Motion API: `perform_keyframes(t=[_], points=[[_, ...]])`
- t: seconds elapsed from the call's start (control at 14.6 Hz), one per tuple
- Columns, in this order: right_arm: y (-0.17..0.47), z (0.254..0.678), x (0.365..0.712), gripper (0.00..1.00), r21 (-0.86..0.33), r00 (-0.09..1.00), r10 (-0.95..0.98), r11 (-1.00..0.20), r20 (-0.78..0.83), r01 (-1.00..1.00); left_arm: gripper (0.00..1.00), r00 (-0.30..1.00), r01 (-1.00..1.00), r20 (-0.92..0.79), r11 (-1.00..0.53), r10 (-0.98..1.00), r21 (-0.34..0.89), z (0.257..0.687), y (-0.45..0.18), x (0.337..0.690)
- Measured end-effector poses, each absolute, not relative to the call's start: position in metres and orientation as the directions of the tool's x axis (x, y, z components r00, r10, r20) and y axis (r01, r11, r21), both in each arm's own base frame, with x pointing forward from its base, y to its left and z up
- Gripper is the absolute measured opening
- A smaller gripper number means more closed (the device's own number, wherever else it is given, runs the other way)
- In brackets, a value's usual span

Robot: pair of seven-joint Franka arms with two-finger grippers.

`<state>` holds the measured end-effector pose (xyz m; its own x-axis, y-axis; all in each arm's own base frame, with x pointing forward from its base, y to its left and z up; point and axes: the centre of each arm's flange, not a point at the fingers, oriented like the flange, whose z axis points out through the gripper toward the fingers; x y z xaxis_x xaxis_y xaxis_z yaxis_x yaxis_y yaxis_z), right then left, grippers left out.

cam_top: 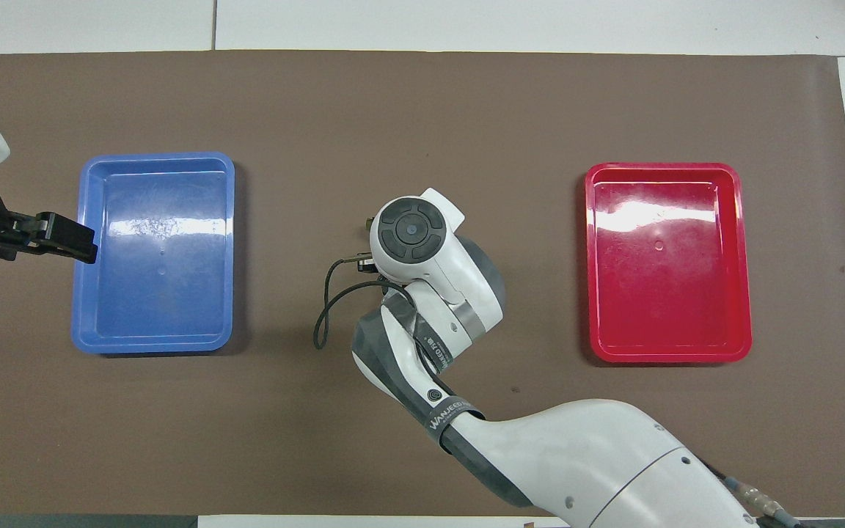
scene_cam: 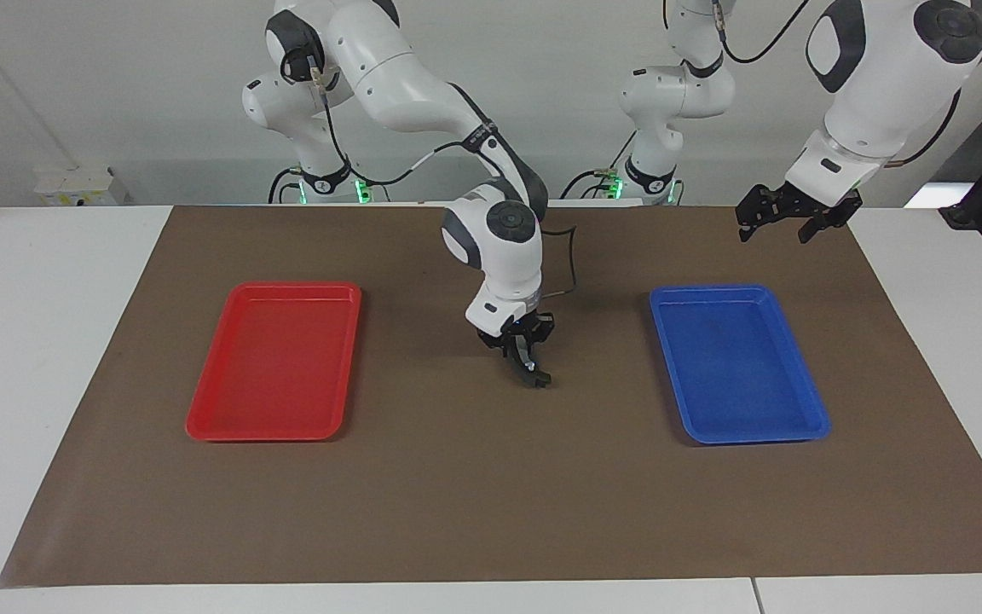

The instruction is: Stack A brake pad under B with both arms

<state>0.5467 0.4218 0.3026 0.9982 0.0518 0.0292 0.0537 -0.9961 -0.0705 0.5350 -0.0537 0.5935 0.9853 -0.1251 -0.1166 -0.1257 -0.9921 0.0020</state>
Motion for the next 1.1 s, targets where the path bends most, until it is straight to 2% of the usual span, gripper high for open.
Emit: perform_keyframes(t=[0.48, 0.62, 0.89, 1.1], points=[[0.429, 0.298, 0.540, 0.43, -0.073, 0.997, 0.064, -0.995, 0.034, 0.066, 0.98, 0.987, -0.124, -0.100, -0.992, -0.123, 0.001, 0.595, -0.053, 0.537], [0.429, 0.296, 0.539, 0.57, -0.074, 0.997, 0.065, -0.995, 0.038, 0.068, 0.98, 0.988, -0.123, -0.095, -0.992, -0.123, 0.001, 0.595, -0.053, 0.538], [0.429, 0.291, 0.538, 0.99, -0.067, 0.997, 0.071, -0.995, 0.039, 0.073, 0.98, 0.988, -0.123, -0.093, -0.992, -0.123, 0.001, 0.595, -0.053, 0.538], [0.428, 0.292, 0.539, 1.00, -0.066, 0.997, 0.070, -0.995, 0.040, 0.072, 0.98, 0.988, -0.123, -0.093, -0.992, -0.123, 0.001, 0.595, -0.053, 0.538]])
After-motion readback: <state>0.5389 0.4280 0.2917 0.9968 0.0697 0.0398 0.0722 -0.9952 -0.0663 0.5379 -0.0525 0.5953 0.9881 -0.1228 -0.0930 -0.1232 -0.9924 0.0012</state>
